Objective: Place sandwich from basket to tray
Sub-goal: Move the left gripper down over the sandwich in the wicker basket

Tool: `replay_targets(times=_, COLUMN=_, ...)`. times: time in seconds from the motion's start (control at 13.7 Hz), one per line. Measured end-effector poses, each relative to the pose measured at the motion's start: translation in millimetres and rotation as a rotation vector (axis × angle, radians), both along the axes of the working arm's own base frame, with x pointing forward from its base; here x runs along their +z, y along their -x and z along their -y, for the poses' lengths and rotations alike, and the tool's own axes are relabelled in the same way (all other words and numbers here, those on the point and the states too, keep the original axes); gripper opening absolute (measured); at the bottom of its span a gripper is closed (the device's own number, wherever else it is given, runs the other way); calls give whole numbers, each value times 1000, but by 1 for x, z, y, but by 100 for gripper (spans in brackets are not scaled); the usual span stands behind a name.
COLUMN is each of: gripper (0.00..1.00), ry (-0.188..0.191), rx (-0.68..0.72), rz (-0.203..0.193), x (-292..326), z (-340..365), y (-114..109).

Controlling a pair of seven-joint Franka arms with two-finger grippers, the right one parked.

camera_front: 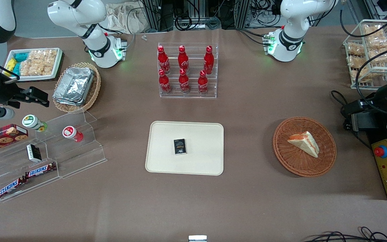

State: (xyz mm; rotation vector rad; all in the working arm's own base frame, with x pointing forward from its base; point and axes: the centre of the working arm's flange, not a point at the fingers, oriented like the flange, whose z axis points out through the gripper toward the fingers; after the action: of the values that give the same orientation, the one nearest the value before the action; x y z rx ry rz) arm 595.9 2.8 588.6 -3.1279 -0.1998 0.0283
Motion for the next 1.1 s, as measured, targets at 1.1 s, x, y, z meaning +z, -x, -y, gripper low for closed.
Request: replay_targets(times=1.1, gripper=100, ry=44, rx=686, rz=61, x=-214, z=16, y=-17)
